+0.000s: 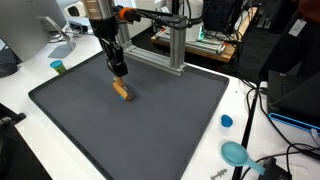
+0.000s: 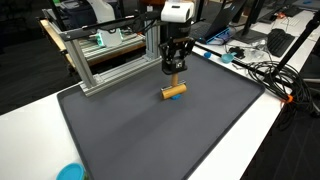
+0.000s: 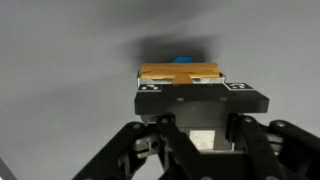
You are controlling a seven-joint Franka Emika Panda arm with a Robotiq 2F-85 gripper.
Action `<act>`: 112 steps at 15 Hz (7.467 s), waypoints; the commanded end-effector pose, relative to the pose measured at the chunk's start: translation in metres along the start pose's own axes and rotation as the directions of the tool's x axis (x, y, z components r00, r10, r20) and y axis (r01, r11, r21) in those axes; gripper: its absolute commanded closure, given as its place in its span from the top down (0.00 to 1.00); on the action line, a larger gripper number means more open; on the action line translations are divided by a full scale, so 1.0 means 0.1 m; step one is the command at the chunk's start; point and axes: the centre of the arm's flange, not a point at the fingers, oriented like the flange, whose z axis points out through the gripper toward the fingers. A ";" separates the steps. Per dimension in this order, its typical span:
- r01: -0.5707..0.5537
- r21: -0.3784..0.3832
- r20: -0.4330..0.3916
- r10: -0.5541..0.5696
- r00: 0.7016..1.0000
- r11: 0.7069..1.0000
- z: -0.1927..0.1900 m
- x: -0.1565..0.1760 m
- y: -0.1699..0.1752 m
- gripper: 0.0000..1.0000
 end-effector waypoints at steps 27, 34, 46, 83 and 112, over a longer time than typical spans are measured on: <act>0.169 0.009 -0.049 -0.168 0.984 0.986 0.43 0.20 -0.07 0.22; 0.238 0.029 -0.120 -0.233 0.965 0.971 0.11 0.16 -0.09 0.22; 0.302 0.127 -0.293 -0.256 0.921 0.945 -0.25 0.05 -0.16 0.22; 0.221 0.127 0.033 -0.227 0.973 0.967 0.18 -0.07 0.08 0.22; 0.147 0.031 -0.083 -0.144 0.986 0.989 -0.02 -0.01 0.23 0.22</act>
